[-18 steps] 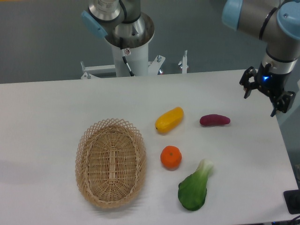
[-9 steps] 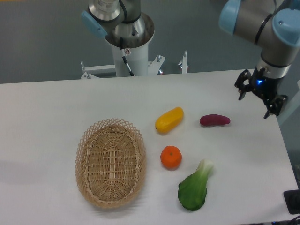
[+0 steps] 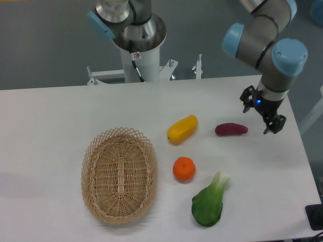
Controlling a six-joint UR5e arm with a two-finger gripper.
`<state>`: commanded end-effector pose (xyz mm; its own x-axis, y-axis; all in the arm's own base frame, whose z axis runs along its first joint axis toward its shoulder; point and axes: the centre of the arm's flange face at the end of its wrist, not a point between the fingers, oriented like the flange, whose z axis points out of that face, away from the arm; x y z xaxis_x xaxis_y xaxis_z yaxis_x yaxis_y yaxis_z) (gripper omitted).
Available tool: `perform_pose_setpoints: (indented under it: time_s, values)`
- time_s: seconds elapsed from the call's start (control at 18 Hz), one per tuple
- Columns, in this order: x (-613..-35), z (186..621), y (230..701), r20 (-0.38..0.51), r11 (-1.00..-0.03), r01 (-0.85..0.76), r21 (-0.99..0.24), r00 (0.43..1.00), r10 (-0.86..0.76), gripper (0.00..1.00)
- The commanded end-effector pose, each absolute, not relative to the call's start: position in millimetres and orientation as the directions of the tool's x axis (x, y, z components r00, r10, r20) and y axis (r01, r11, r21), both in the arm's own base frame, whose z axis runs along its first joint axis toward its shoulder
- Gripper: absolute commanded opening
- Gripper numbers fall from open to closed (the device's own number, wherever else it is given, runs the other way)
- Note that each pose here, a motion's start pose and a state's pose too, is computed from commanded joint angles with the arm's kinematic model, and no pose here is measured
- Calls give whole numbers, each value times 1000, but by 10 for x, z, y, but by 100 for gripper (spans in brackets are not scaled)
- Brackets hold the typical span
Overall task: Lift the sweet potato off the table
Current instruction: 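Move the gripper toward the purple sweet potato and lower over it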
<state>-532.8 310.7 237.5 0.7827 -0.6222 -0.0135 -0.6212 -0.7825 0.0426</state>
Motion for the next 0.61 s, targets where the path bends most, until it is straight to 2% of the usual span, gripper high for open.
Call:
perform_pose_setpoints:
  time_s: [0.11,0.28,0.61]
  values:
    - [-5230,2202,3179,-26,-762,-645,59,762,-647,100]
    - [-5178,2161,3174,-25,-751,-657,66,751,-660,100]
    - [-4954,1943,3271,6,-722,-689,57,724,-690,100]
